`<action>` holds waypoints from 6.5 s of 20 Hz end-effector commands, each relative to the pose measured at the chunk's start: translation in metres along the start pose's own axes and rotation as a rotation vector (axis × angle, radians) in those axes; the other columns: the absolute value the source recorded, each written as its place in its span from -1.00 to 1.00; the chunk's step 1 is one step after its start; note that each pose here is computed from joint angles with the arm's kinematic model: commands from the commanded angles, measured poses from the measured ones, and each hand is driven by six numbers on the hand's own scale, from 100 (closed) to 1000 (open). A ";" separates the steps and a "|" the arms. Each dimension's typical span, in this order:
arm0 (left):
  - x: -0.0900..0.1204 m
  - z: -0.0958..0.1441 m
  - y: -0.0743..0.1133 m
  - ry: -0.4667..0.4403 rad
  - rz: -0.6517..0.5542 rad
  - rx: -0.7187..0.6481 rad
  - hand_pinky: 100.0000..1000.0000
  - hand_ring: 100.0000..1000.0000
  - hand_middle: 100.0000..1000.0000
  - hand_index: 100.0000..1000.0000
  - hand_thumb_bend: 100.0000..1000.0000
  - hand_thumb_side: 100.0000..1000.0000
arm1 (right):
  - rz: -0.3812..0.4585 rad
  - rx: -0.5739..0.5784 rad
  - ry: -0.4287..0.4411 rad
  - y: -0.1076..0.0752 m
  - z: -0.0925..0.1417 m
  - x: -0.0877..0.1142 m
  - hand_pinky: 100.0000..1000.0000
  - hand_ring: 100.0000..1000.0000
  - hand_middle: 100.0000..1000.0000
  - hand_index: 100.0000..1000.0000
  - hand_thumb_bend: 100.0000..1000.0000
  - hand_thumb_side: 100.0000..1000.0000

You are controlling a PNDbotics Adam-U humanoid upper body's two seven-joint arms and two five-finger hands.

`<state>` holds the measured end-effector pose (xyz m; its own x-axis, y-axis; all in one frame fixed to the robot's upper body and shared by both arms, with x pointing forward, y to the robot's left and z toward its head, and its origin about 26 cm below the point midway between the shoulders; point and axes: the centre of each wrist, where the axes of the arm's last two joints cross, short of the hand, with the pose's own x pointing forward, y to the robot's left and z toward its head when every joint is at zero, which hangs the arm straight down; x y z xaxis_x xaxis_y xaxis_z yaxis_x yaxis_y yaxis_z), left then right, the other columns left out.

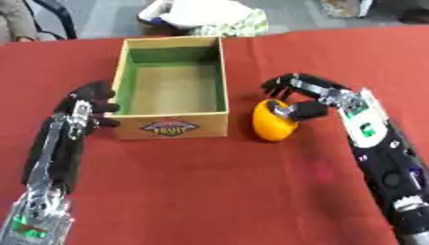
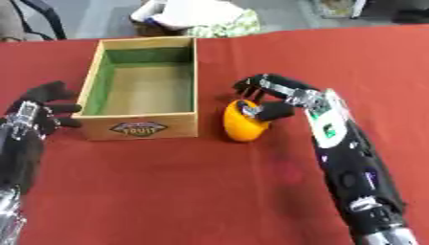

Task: Pick up objects on the table and place them in the box.

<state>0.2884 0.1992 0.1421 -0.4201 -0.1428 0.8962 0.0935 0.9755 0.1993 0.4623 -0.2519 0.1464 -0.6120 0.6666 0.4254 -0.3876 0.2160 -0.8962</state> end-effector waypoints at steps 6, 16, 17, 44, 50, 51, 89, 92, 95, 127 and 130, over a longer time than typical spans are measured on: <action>0.004 -0.001 0.002 -0.016 -0.009 -0.002 0.14 0.34 0.35 0.64 -1.00 0.70 | 0.069 0.118 0.007 -0.017 0.019 -0.015 0.42 0.58 0.57 0.83 -1.00 0.30; 0.003 0.000 0.003 -0.011 -0.012 0.000 0.14 0.34 0.35 0.64 -1.00 0.70 | 0.132 0.282 0.031 -0.016 0.026 -0.024 0.47 0.60 0.60 0.84 -1.00 0.51; 0.003 0.000 0.003 -0.011 -0.013 0.000 0.14 0.34 0.35 0.64 -1.00 0.70 | 0.141 0.294 0.035 -0.015 0.026 -0.025 0.47 0.60 0.60 0.84 -1.00 0.51; 0.002 0.000 0.003 -0.009 -0.010 0.000 0.14 0.34 0.35 0.64 -1.00 0.72 | 0.222 -0.110 -0.040 -0.036 0.022 -0.009 -0.19 -0.39 -1.00 -0.97 -1.00 -0.76; 0.002 0.000 0.003 -0.010 -0.008 -0.002 0.14 0.34 0.35 0.64 -1.00 0.72 | 0.236 -0.256 -0.112 -0.049 0.012 0.009 -0.28 -0.45 -1.00 -0.99 -1.00 -0.78; 0.003 0.000 0.003 -0.010 -0.007 -0.002 0.14 0.34 0.35 0.64 -1.00 0.72 | 0.237 -0.274 -0.123 -0.051 0.009 0.013 -0.29 -0.46 -1.00 -0.99 -1.00 -0.78; 0.003 -0.001 -0.003 -0.012 0.020 -0.017 0.14 0.35 0.35 0.64 -1.00 0.74 | 0.300 -0.265 -0.239 -0.010 -0.132 0.149 -0.24 -0.35 -1.00 -0.88 -1.00 -0.77; 0.003 -0.001 -0.003 -0.011 0.020 -0.016 0.14 0.35 0.35 0.64 -1.00 0.74 | 0.302 -0.288 -0.190 -0.003 -0.133 0.146 -0.11 -0.14 -0.69 -0.58 -1.00 -0.76; 0.003 -0.001 -0.003 -0.010 0.021 -0.015 0.14 0.35 0.35 0.64 -1.00 0.74 | 0.303 -0.327 -0.143 0.001 -0.133 0.145 -0.08 -0.07 -0.47 -0.36 -1.00 -0.75; 0.004 -0.001 -0.003 -0.010 0.020 -0.017 0.14 0.36 0.35 0.64 -1.00 0.76 | 0.278 -0.582 -0.042 -0.016 -0.119 0.134 0.61 0.76 0.83 0.92 -1.00 -0.50; 0.003 -0.001 -0.003 -0.010 0.020 -0.017 0.14 0.36 0.35 0.64 -1.00 0.76 | 0.265 -0.613 -0.040 -0.022 -0.113 0.130 0.61 0.75 0.82 0.92 -1.00 -0.51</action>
<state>0.2880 0.1965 0.1389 -0.4063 -0.1232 0.9054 0.1142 0.9762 0.1841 0.4686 -0.0852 0.1876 -0.6545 0.7311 0.1926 0.1835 0.4007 -0.8976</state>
